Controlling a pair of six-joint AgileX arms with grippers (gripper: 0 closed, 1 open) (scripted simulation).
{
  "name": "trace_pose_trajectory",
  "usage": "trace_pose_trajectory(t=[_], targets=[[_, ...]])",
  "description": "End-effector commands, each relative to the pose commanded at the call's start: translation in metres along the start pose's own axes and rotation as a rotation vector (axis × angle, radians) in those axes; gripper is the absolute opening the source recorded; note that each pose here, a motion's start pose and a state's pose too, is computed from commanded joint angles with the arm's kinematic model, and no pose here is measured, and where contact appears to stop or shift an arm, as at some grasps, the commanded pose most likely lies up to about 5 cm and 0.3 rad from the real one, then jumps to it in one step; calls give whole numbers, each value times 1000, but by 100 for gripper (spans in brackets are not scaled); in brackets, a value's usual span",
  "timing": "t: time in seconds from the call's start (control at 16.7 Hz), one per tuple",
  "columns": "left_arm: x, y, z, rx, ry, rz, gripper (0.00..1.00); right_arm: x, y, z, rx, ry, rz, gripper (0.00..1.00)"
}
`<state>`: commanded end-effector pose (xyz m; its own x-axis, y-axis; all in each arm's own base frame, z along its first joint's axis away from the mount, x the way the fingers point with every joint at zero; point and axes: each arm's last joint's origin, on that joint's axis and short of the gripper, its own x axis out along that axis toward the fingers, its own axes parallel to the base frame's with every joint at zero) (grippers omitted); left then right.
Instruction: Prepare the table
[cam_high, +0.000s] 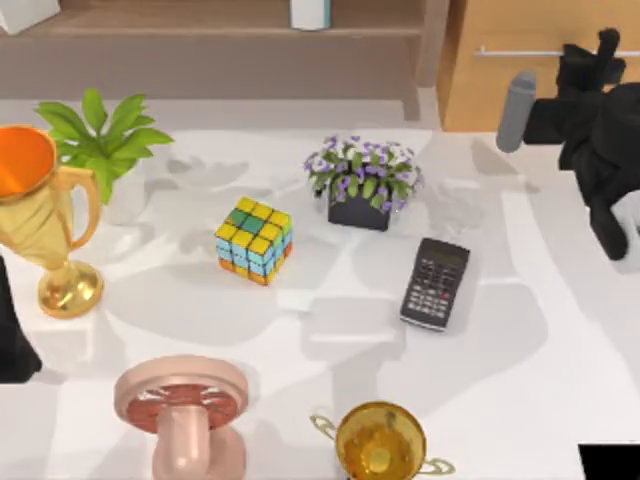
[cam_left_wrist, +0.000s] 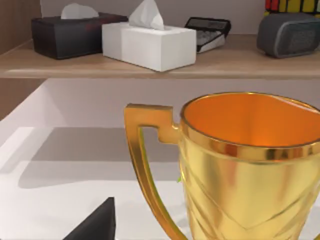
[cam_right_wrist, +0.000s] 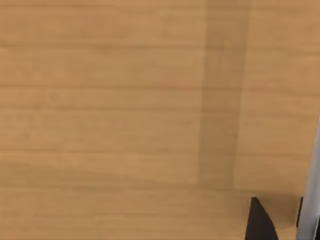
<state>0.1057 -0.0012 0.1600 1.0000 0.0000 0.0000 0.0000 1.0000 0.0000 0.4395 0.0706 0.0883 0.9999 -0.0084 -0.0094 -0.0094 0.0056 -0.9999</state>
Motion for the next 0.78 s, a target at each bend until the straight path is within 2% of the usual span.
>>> trace_pose_trajectory(t=[0.42,0.78], targets=[[0,0,0,0,0,0,100,0,0,0,0,0,0,98],[0,0,0,0,0,0,100,0,0,0,0,0,0,100]])
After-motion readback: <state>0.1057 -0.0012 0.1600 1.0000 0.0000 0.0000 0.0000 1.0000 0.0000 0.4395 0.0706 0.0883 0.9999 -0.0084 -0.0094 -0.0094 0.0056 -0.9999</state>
